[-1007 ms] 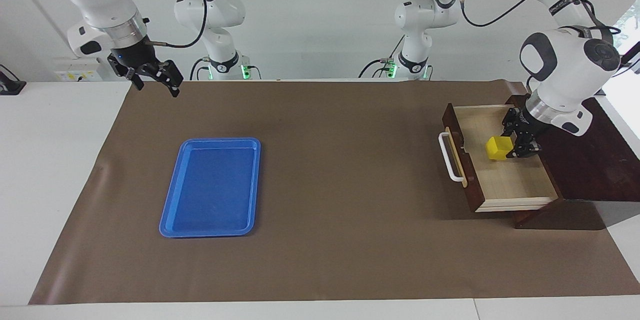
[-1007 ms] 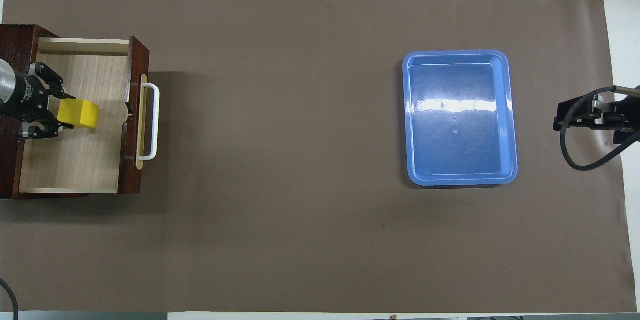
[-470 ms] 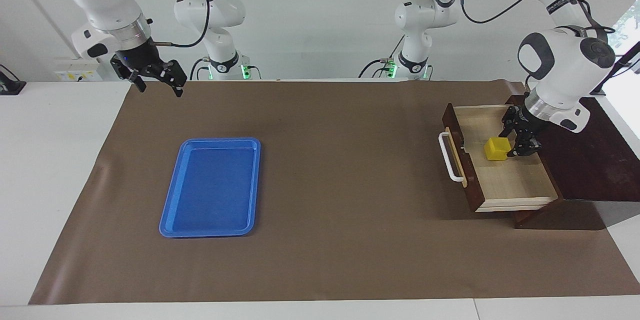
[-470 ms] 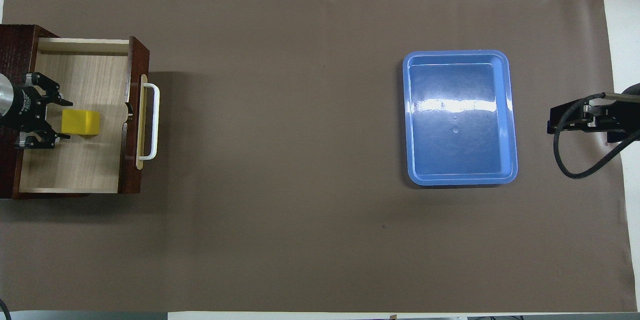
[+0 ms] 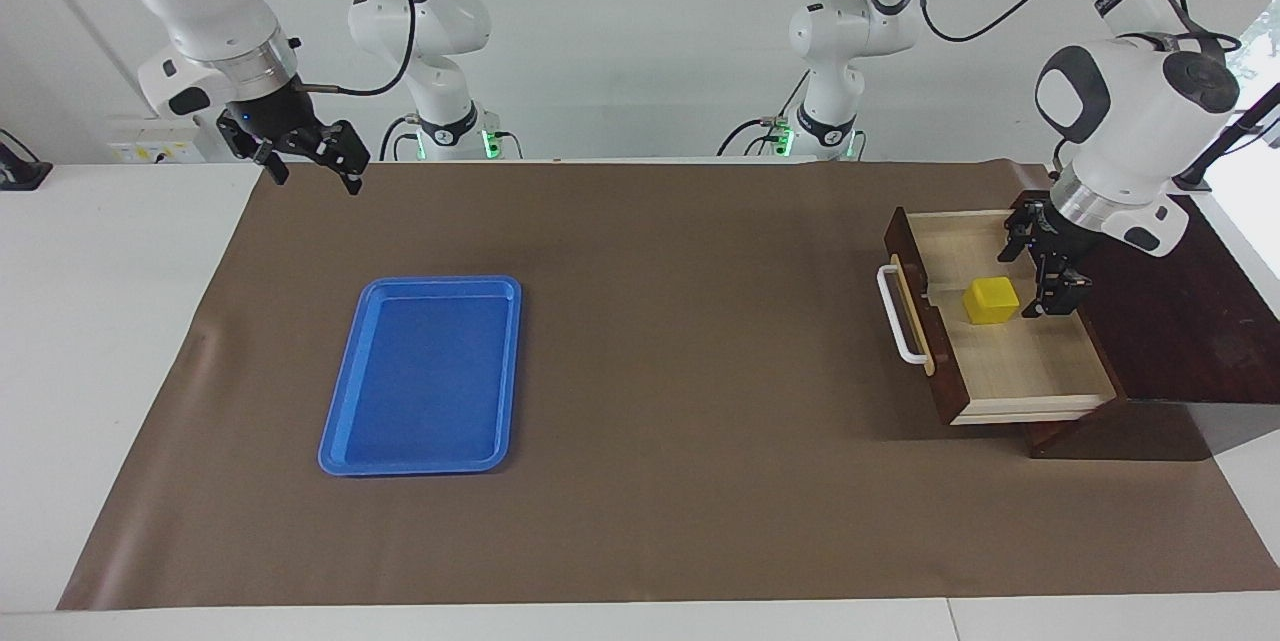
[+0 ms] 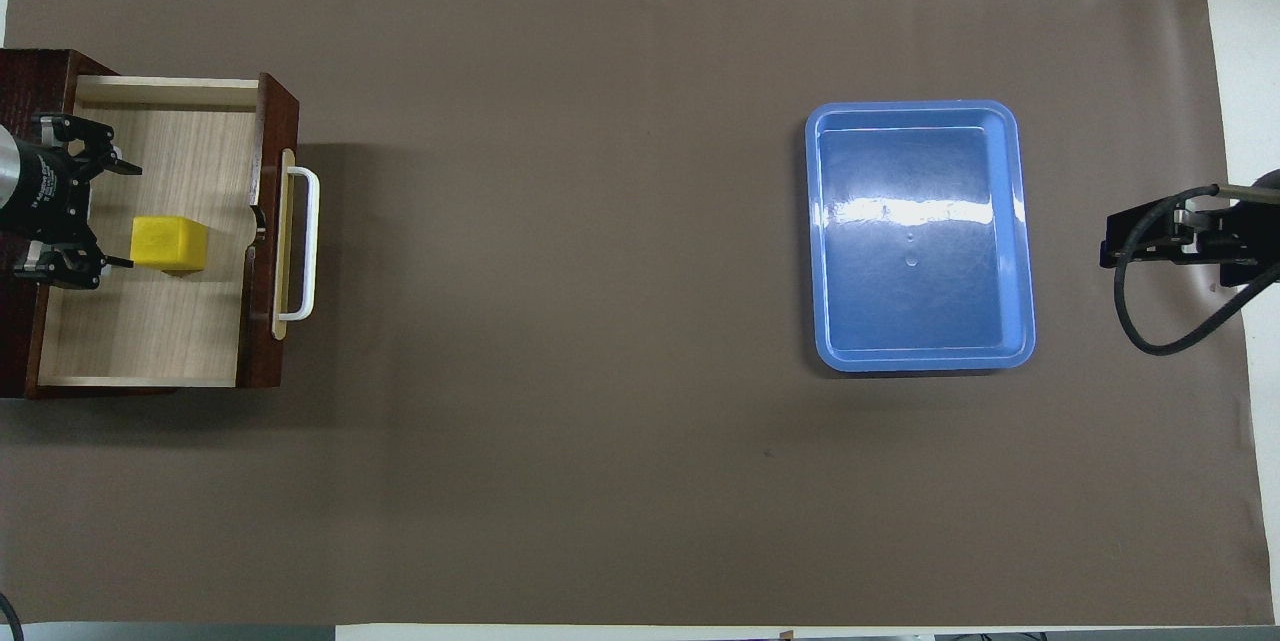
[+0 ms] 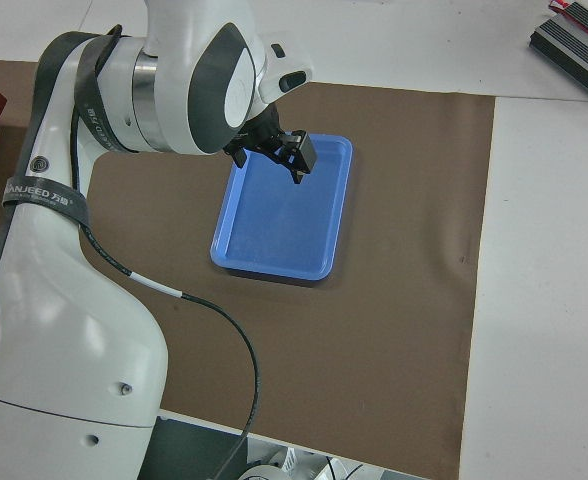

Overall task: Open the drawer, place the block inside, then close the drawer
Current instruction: 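Push the drawer closed with the left gripper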

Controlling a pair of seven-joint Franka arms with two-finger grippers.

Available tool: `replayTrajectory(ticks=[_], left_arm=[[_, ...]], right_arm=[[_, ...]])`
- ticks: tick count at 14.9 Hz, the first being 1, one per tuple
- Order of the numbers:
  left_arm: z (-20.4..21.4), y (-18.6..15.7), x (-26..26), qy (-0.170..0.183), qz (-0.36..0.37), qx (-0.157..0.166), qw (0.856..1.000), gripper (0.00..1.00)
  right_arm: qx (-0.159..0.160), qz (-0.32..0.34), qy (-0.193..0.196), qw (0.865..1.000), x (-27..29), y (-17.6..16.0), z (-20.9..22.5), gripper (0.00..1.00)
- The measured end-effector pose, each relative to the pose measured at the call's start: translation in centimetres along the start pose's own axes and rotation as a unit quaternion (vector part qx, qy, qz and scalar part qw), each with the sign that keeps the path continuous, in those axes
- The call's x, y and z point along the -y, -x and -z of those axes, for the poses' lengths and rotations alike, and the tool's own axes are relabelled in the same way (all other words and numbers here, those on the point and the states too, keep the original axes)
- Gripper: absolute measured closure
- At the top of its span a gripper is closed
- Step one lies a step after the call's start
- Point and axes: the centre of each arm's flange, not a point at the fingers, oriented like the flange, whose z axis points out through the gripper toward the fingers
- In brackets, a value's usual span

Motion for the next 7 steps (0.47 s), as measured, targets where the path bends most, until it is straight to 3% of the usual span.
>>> replayTrajectory(ticks=[3,7], left_arm=[[-1.3,6.4,0.5,-0.016,-0.014,-0.003,1.0,0.0],[-5.5,8.1,1.7,-0.043,-0.017,-0.03,0.998,0.0]], right_arm=[[0.0,-0.001,0.0,1.0,-0.1,0.0,0.0,0.0],[0.0,-0.004,0.0,1.0,-0.5,-0.1,0.0,0.0]])
